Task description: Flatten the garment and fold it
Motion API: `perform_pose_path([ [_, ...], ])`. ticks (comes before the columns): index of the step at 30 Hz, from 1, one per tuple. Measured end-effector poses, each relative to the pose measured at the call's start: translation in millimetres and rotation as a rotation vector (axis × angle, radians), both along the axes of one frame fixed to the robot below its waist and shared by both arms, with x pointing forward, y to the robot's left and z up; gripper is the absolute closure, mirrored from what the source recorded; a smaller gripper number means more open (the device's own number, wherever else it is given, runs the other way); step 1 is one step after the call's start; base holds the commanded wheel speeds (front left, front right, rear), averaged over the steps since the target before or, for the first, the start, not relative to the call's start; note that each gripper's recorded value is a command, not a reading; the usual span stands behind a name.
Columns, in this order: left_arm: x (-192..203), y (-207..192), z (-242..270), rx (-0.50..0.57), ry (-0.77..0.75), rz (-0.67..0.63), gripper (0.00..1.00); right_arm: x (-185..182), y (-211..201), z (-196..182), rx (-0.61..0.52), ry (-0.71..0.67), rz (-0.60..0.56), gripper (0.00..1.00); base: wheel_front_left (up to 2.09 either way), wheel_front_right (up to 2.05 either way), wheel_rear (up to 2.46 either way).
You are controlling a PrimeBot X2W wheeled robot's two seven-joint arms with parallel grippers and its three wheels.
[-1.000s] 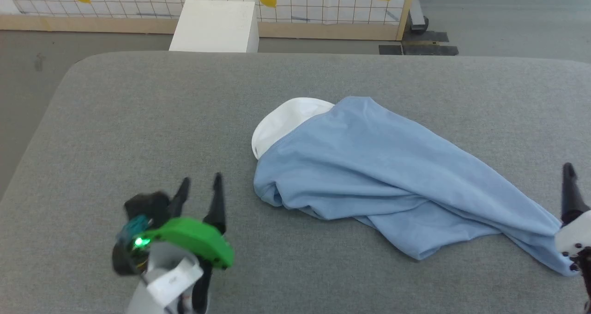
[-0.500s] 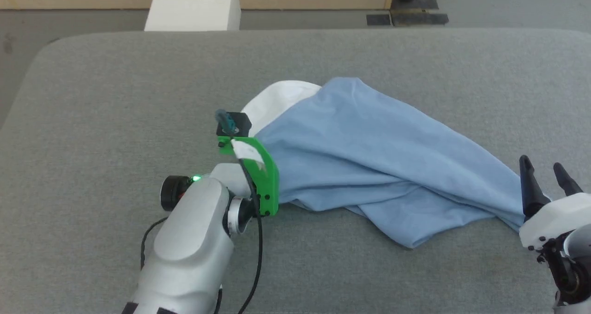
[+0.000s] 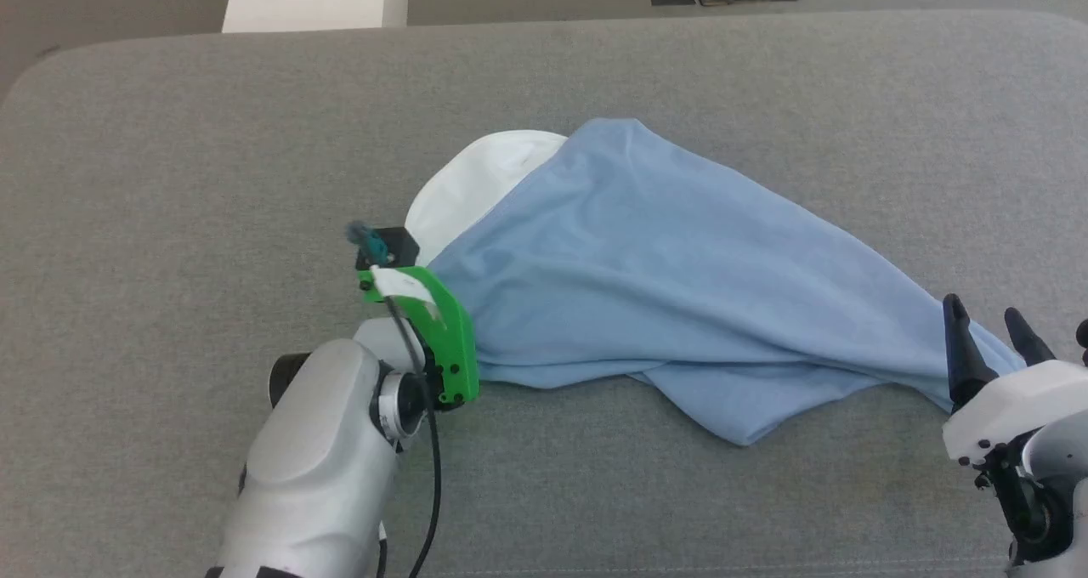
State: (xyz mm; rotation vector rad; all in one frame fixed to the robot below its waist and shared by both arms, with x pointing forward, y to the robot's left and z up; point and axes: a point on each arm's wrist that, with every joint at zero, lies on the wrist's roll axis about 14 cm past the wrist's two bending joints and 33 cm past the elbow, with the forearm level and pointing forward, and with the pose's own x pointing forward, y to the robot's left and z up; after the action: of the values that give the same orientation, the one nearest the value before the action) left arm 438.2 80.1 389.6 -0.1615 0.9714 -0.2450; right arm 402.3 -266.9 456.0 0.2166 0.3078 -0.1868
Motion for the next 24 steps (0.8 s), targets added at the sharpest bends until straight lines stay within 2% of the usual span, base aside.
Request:
perform_pose_path([
  [4, 17.5, 11.8, 38.1, -0.129, -0.161, 0.118, 1.0, 2.7, 7.1, 2.8, 0.004, -0.009, 0.019, 0.0, 0.0, 0.0, 0.0],
  [7, 34.5, 44.1, 87.7, -0.203, -0.342, 0.245, 1.0, 4.7, 14.8, 6.8, 0.008, -0.02, 0.04, 0.0, 0.0, 0.0, 0.0],
  [11, 24.0, 111.6, 115.1, -0.19, -0.461, 0.458, 1.0, 9.1, 26.8, 13.6, 0.008, -0.037, 0.075, 0.0, 0.0, 0.0, 0.0],
  [12, -9.4, 169.6, 101.7, -0.131, -0.442, 0.648, 1.0, 13.1, 37.2, 19.2, 0.01, -0.051, 0.104, 0.0, 0.0, 0.0, 0.0],
  [13, -23.8, 181.2, 90.3, -0.11, -0.408, 0.689, 1.0, 14.3, 40.3, 20.7, 0.01, -0.054, 0.113, 0.0, 0.0, 0.0, 0.0],
  [16, -61.2, 188.5, 52.3, -0.103, -0.276, 0.742, 1.0, 17.8, 47.2, 22.6, 0.009, -0.057, 0.133, 0.0, 0.0, 0.0, 0.0],
  [18, -78.0, 180.0, 32.1, -0.136, -0.204, 0.763, 1.0, 19.9, 51.4, 22.2, 0.009, -0.054, 0.145, 0.0, 0.0, 0.0, 0.0],
  [19, -81.5, 176.4, 27.4, -0.147, -0.188, 0.768, 0.8, 20.7, 53.2, 21.8, 0.009, -0.053, 0.151, 0.0, 0.0, 0.0, 0.0],
  [20, -82.8, 172.4, 25.2, -0.166, -0.181, 0.772, 0.0, 21.3, 55.3, 20.7, 0.009, -0.048, 0.157, 0.0, 0.0, 0.0, 0.0],
  [22, -78.6, 166.2, 29.7, -0.212, -0.21, 0.77, 0.0, 22.3, 59.2, 19.0, 0.005, -0.04, 0.17, 0.0, 0.0, 0.0, 0.0],
  [24, -68.4, 167.4, 48.4, -0.259, -0.313, 0.767, 0.0, 23.0, 63.8, 18.0, 0.004, -0.035, 0.185, 0.0, 0.0, 0.0, 0.0],
])
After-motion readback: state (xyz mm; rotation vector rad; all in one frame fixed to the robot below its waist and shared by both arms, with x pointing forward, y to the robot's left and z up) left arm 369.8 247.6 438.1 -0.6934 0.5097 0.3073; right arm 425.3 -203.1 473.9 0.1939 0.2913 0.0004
